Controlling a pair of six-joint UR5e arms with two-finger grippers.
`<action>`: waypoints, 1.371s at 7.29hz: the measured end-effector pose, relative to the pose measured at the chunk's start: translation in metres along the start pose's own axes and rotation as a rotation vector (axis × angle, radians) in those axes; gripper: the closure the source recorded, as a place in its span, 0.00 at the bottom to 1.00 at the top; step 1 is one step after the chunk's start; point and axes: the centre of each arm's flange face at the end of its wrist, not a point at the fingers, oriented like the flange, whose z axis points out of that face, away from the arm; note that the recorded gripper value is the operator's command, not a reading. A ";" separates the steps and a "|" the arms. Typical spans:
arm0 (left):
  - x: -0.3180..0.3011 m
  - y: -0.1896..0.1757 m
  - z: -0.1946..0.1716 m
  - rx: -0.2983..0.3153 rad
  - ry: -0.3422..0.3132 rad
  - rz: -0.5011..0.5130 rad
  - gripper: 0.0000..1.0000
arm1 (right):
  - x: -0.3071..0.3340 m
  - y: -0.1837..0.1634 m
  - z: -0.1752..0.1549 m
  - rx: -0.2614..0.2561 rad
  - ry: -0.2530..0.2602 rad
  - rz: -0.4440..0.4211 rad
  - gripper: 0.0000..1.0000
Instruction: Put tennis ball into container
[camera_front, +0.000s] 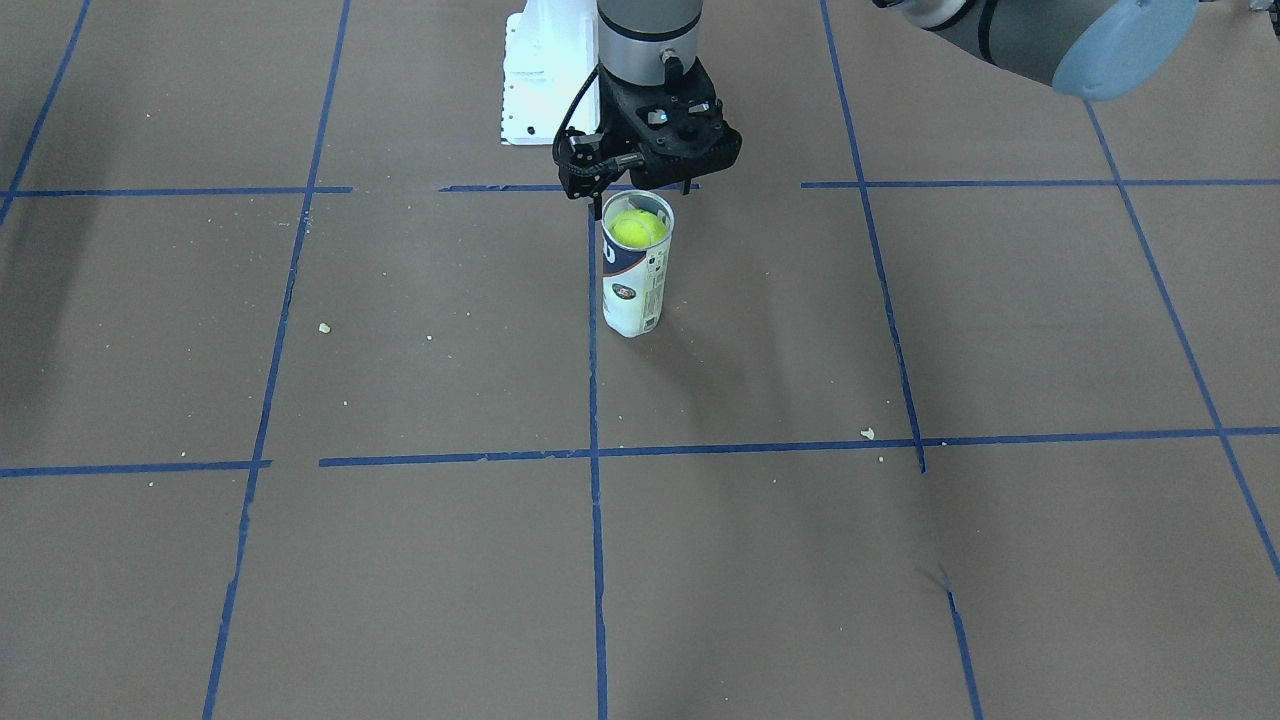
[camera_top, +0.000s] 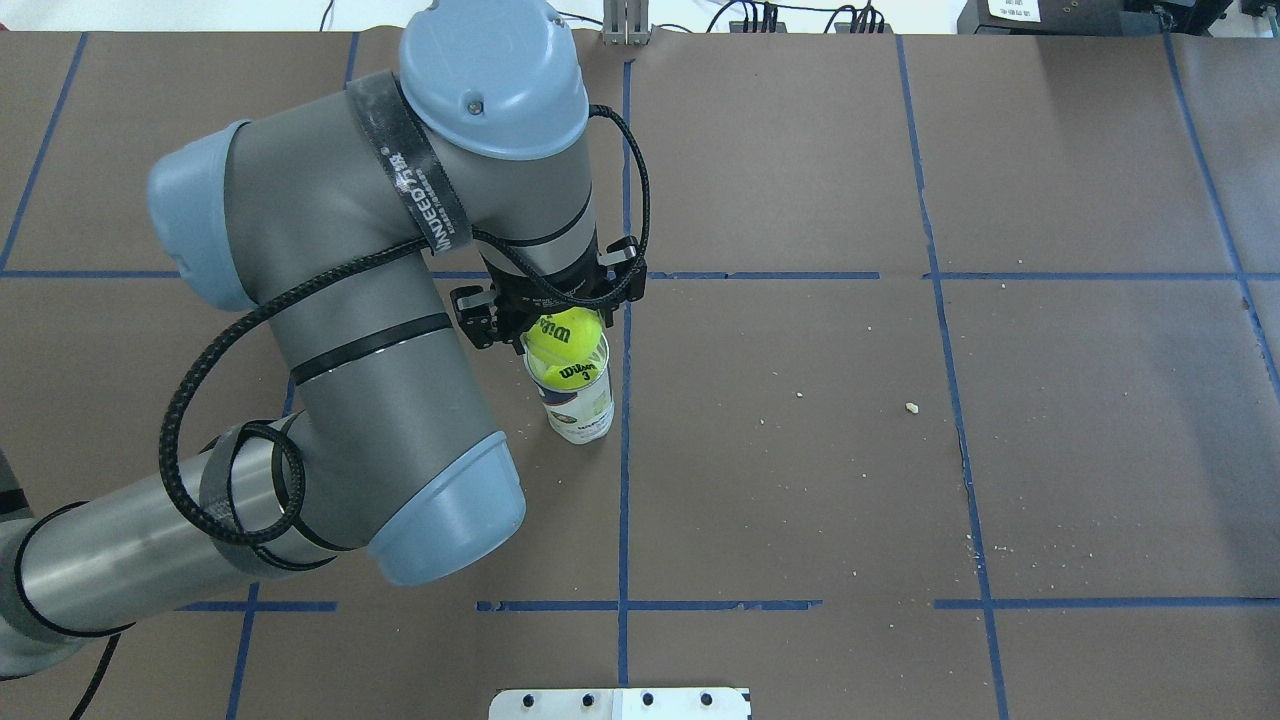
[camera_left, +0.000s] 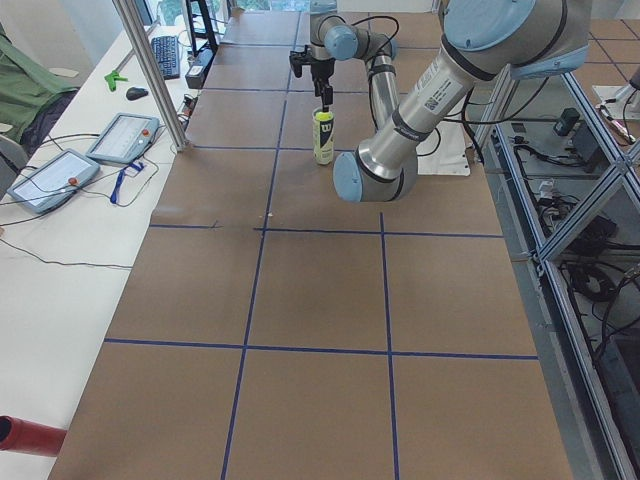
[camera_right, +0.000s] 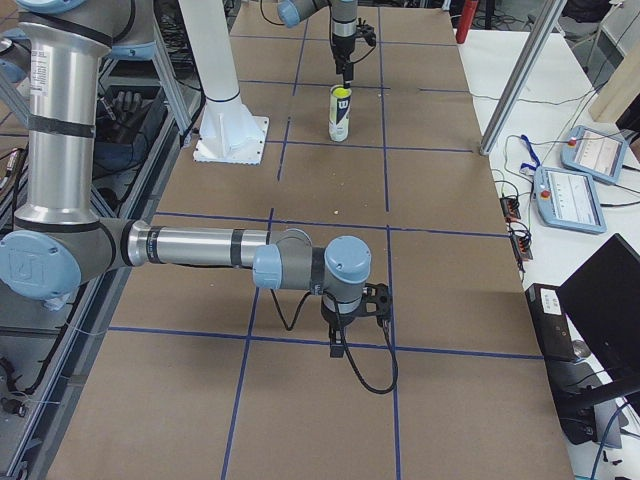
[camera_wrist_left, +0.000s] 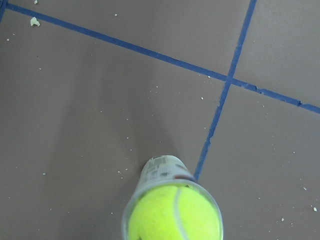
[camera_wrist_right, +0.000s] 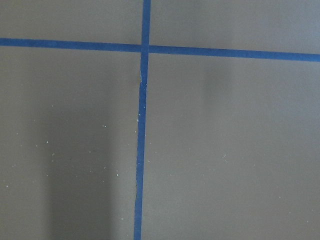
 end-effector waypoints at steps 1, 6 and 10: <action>-0.001 0.000 -0.002 0.002 0.003 0.002 0.00 | 0.000 0.000 0.000 0.000 0.000 0.000 0.00; -0.062 -0.028 -0.022 0.055 0.028 0.154 0.00 | 0.000 0.000 0.000 0.001 0.000 0.000 0.00; -0.196 -0.156 -0.036 0.095 0.000 0.366 0.00 | 0.000 0.000 0.000 0.000 0.000 0.000 0.00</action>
